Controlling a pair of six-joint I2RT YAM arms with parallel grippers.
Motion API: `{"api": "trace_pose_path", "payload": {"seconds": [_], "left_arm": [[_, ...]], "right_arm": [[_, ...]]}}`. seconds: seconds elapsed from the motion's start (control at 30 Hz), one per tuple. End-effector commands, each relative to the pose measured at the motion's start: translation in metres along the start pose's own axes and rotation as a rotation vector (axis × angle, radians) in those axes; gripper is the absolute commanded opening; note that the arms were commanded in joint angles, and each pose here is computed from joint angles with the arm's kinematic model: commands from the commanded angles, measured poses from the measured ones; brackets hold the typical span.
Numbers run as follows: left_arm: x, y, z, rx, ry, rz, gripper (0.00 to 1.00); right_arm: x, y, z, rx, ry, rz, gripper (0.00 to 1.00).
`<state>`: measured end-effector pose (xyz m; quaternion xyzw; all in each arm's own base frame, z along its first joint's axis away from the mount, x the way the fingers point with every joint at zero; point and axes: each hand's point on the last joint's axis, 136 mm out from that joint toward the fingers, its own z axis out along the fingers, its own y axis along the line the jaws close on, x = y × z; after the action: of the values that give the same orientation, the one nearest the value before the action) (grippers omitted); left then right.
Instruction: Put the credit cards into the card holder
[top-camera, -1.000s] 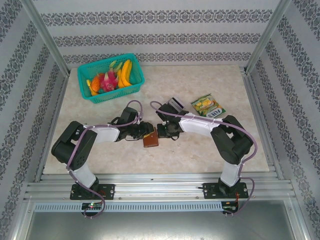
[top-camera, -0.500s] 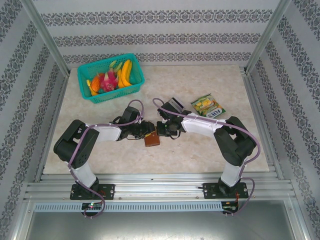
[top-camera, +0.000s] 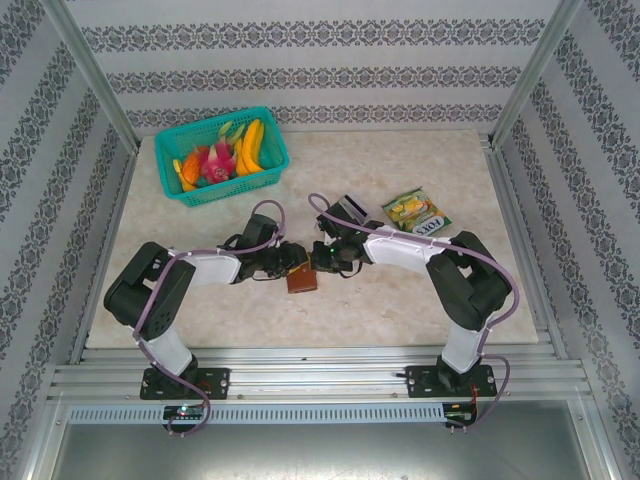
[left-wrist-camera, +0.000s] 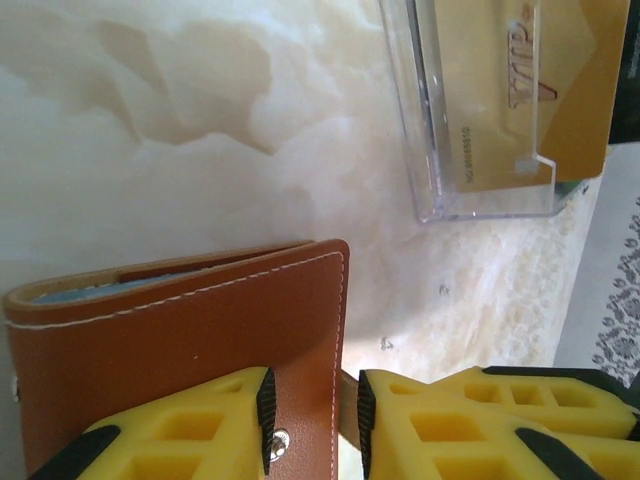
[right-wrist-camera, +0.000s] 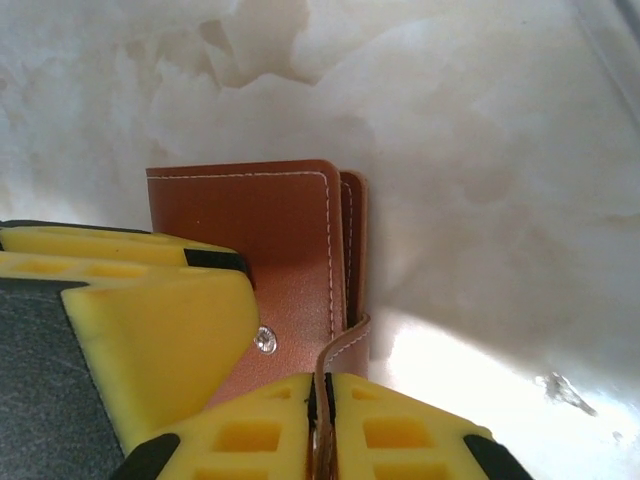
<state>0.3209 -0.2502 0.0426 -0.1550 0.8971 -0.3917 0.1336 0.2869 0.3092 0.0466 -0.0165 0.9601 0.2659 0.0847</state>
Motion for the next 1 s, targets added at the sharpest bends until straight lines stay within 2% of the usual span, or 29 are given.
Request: {"api": "trace_pose_path", "payload": {"seconds": [0.0,0.23,0.33,0.6,0.77,0.9,0.97], "left_arm": [[-0.004,0.007,-0.007,-0.034,-0.080,-0.005,0.31],[-0.009,-0.005,-0.024,-0.009,-0.137,0.031,0.30],[-0.011,-0.012,-0.034,-0.003,-0.156,0.059,0.32],[-0.017,0.028,-0.075,-0.231,-0.247,0.076,0.34],[-0.019,0.036,-0.070,-0.226,-0.163,0.071,0.33],[-0.016,0.028,-0.050,-0.182,-0.071,0.059,0.24],[-0.015,0.034,-0.044,-0.204,-0.050,0.040,0.22]], "right_arm": [[0.006,0.025,0.008,-0.136,0.045,0.007,0.15],[0.003,0.022,0.012,-0.157,0.047,0.035,0.15],[0.004,0.020,0.016,-0.148,0.055,0.038,0.11],[0.002,0.017,0.014,-0.122,0.049,0.033,0.12],[0.001,0.018,0.012,-0.122,0.043,0.028,0.12],[-0.001,0.021,0.010,-0.130,0.034,0.024,0.12],[-0.002,0.023,0.008,-0.133,0.027,0.020,0.12]]}}
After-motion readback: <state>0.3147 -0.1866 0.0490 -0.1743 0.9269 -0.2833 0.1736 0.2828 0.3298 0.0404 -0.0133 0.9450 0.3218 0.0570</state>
